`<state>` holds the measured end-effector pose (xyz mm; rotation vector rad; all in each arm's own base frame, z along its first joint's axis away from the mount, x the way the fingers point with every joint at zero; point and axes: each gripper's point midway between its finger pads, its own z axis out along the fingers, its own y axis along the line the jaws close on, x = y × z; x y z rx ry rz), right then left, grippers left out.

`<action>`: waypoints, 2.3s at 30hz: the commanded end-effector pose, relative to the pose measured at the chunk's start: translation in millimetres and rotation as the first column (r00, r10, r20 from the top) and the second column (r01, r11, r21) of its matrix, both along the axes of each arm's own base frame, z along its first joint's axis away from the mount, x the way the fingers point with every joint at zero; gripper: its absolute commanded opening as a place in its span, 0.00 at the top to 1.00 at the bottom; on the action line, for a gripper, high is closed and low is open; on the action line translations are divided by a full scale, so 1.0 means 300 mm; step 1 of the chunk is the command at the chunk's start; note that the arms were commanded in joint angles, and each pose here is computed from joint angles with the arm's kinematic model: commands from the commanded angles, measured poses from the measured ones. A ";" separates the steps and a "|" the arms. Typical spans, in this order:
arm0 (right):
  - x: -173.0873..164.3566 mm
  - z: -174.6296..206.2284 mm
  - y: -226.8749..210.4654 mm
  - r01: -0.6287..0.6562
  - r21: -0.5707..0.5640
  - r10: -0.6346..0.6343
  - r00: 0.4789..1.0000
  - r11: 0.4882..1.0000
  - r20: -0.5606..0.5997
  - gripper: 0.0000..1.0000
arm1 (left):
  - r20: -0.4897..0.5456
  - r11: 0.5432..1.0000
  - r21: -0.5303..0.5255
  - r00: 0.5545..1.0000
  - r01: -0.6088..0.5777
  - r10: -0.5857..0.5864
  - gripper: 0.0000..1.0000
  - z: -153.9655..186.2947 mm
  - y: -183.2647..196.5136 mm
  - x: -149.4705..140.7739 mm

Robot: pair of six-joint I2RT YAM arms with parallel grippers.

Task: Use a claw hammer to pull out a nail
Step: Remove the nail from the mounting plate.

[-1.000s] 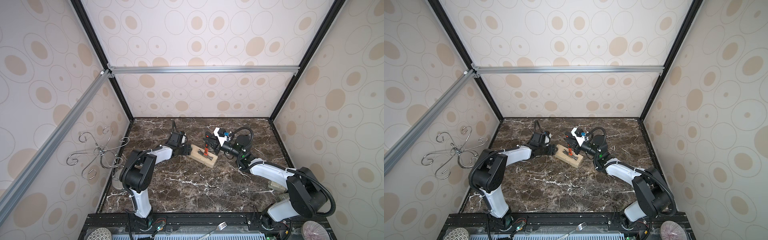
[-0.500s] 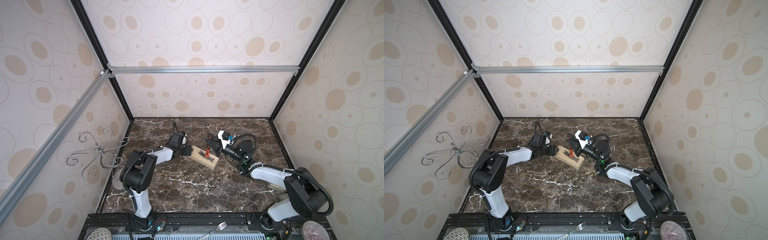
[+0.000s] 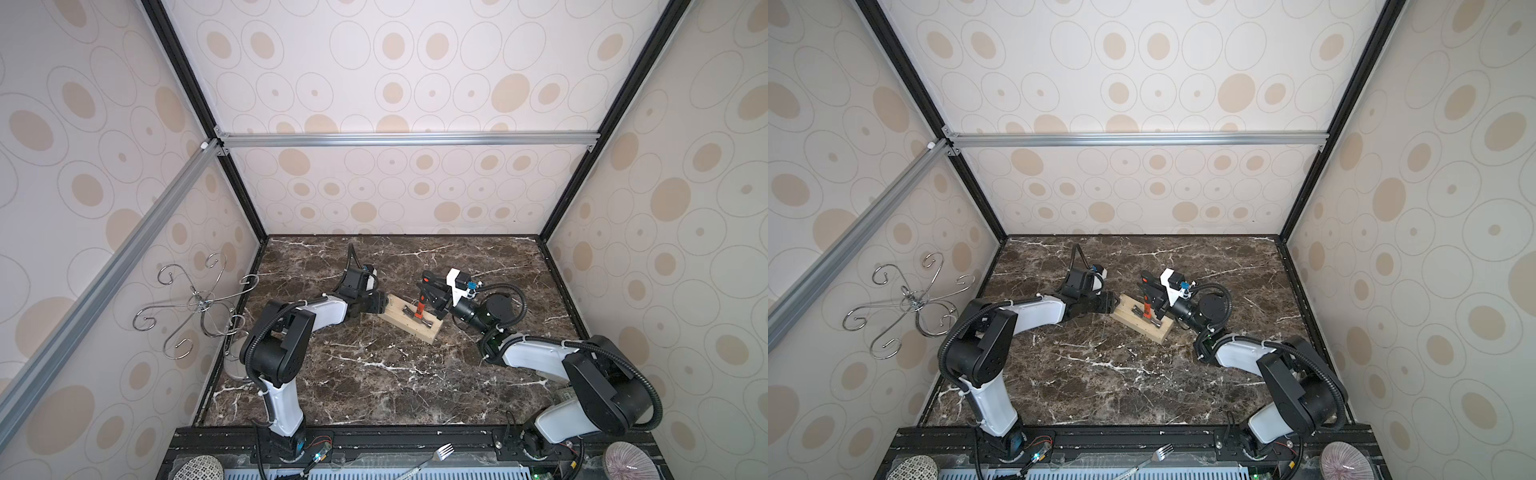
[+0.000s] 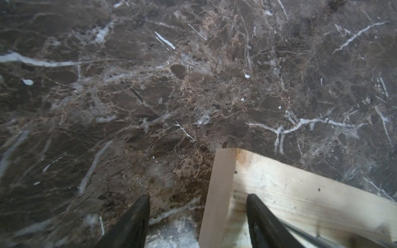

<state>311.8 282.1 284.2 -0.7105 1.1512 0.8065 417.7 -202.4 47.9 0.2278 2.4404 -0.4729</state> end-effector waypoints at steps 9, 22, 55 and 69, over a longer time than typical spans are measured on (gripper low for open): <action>-0.056 0.038 -0.031 -0.023 0.075 0.022 1.000 0.997 0.011 1.00 | -0.213 0.987 0.159 0.975 -0.027 0.061 0.31 -0.241 0.120 -0.156; -0.089 0.007 -0.074 0.018 0.070 -0.018 1.000 0.997 -0.001 1.00 | -0.246 0.987 0.159 0.968 -0.001 0.041 0.32 -0.274 0.120 -0.186; -0.083 -0.016 -0.065 0.018 0.013 -0.017 0.999 1.000 -0.048 1.00 | 0.295 0.977 0.015 0.933 0.213 -0.208 0.31 0.236 -0.056 -0.094; -0.032 0.051 0.033 -0.107 0.001 0.106 0.994 0.994 0.019 1.00 | 0.768 0.881 0.301 0.455 0.366 -0.451 0.25 0.583 -0.110 -0.345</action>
